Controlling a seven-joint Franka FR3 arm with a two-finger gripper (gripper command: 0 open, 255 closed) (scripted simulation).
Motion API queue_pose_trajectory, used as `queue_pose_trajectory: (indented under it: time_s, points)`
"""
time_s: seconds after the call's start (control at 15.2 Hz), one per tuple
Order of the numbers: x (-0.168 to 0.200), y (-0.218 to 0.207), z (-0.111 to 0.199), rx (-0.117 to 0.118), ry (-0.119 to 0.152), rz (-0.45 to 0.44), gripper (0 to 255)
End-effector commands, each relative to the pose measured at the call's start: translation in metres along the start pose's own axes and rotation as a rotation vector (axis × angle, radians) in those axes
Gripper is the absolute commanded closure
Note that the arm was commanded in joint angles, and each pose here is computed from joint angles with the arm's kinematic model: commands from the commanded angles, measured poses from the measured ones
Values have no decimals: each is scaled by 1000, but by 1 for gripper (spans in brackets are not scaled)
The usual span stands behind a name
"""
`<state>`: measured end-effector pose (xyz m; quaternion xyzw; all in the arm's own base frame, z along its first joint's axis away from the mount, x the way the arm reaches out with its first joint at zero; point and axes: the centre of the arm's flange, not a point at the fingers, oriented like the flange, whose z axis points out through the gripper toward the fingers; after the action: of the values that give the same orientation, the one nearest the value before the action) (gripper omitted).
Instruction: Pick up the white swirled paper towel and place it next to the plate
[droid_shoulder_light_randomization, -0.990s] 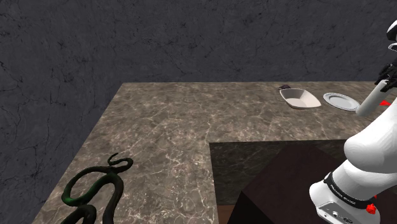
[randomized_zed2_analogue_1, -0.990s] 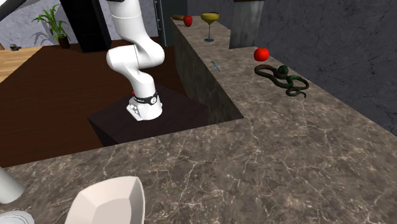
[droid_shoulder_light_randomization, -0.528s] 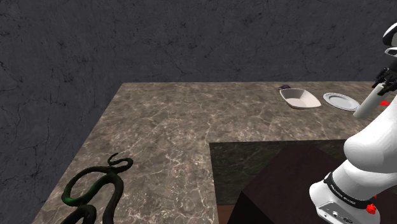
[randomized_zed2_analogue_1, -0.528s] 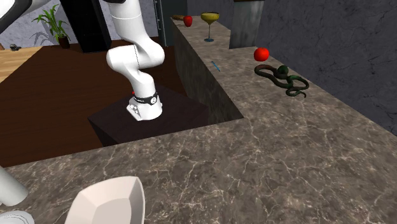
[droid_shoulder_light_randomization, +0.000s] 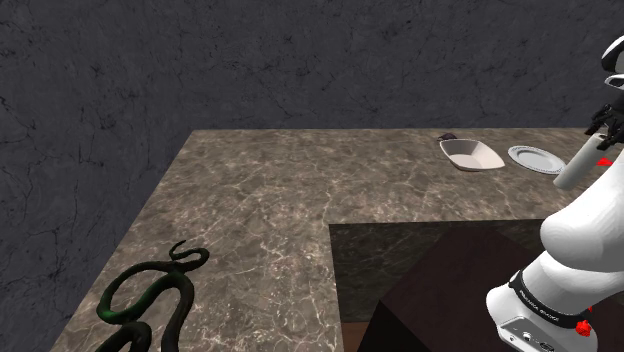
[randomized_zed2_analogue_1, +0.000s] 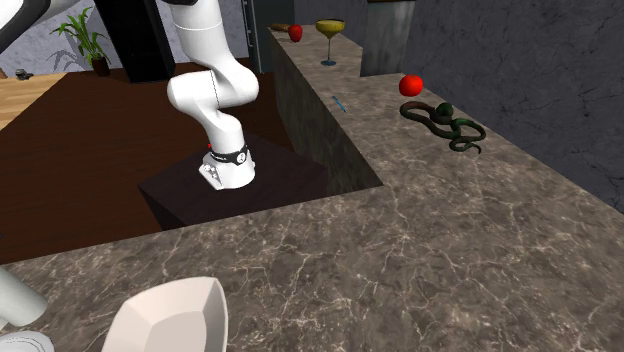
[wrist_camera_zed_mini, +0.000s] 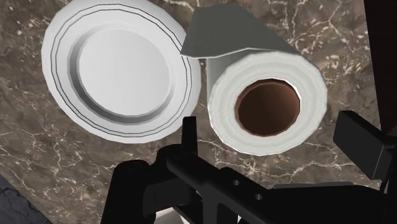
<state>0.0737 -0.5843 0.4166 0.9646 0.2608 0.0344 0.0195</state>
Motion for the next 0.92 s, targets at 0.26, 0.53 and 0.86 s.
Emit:
queue_pose_trajectory:
  time_s: [0.26, 0.53, 0.86]
  points:
    - [0, 0, -40, 0, 0, 0, 0]
    - [0, 0, -50, 0, 0, 0, 0]
    - [0, 0, -50, 0, 0, 0, 0]
